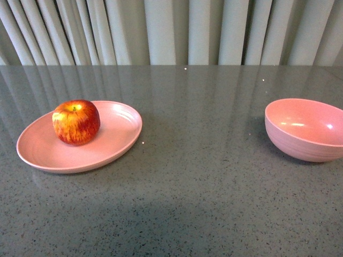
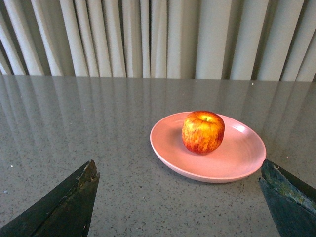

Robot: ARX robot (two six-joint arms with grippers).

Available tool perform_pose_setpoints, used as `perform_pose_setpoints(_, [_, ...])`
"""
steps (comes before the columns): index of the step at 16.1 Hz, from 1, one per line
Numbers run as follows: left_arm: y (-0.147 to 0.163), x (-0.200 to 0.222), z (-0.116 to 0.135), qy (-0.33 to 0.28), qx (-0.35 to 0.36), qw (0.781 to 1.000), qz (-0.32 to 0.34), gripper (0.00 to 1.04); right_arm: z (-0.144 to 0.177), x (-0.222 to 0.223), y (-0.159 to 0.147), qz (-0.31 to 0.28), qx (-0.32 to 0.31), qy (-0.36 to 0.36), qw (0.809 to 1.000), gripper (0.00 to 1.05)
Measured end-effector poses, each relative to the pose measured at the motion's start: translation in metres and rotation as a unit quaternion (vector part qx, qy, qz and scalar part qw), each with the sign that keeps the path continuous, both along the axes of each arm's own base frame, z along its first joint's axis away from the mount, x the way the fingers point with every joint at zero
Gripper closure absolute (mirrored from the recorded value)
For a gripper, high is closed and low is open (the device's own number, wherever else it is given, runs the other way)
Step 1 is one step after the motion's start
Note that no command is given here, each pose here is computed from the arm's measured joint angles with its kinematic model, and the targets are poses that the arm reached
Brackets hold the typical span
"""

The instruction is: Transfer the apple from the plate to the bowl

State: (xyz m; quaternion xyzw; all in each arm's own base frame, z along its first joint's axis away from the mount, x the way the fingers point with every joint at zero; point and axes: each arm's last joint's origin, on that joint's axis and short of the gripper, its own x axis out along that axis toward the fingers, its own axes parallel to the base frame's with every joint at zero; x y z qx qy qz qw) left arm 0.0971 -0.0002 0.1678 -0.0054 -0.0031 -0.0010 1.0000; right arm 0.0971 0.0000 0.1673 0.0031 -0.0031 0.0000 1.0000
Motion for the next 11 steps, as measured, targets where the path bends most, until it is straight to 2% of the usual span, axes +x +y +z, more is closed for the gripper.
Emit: perform_pose_setpoints(11, [0.0000, 0.0000, 0.0000, 0.000, 0.000, 1.000, 0.000, 0.07, 0.0000, 0.0000, 0.0000, 0.000, 0.000, 0.000, 1.000, 0.07])
